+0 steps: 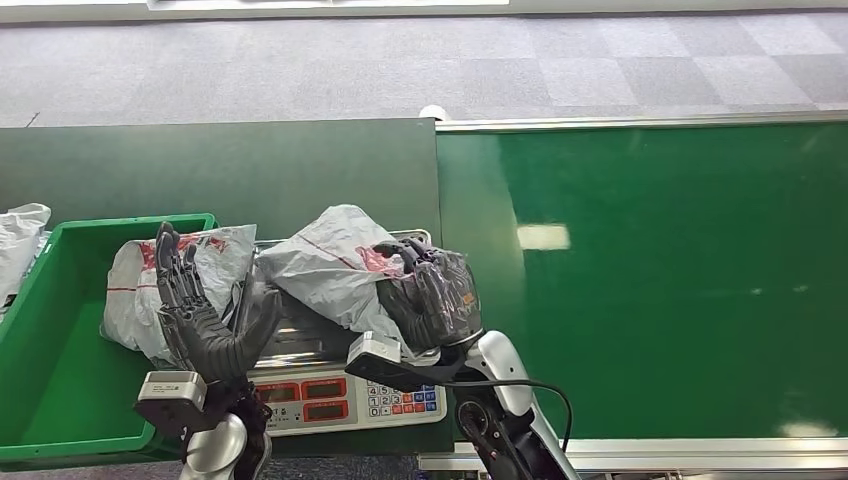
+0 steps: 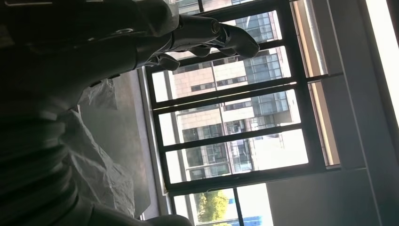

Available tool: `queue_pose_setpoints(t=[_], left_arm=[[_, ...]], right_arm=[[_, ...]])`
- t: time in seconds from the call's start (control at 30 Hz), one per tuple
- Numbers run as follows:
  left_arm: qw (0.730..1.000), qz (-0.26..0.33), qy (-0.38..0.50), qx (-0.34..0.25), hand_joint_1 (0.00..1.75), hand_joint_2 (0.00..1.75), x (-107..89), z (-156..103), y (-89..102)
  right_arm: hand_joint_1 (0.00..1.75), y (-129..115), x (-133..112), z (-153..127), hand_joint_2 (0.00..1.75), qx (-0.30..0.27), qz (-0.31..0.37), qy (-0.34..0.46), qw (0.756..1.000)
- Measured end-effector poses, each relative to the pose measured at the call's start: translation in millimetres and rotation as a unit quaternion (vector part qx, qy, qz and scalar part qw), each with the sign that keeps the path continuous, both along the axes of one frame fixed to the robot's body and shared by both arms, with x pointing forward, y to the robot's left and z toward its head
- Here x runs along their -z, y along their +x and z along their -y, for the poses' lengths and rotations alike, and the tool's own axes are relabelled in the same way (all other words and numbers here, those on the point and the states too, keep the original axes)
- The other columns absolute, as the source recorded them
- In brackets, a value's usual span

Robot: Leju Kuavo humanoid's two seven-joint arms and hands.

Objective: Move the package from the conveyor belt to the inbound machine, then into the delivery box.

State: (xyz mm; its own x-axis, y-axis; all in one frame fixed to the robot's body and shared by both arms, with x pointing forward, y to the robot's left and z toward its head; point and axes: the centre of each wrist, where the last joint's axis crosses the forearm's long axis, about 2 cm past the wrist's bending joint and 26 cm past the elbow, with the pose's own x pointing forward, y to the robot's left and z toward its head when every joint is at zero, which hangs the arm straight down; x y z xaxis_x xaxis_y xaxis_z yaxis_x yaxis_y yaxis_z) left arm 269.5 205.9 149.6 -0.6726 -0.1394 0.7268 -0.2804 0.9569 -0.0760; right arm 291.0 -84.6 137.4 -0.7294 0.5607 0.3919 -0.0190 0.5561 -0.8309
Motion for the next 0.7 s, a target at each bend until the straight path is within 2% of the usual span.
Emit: queue_pose_setpoints(t=[0.7], left_arm=[[1.000, -0.002, 0.001, 0.002, 0.00, 1.75, 1.2, 0.1, -0.1]], right_arm=[[0.00, -0.1, 3.5, 0.6, 1.75, 0.002, -0.010, 0.006, 1.000]])
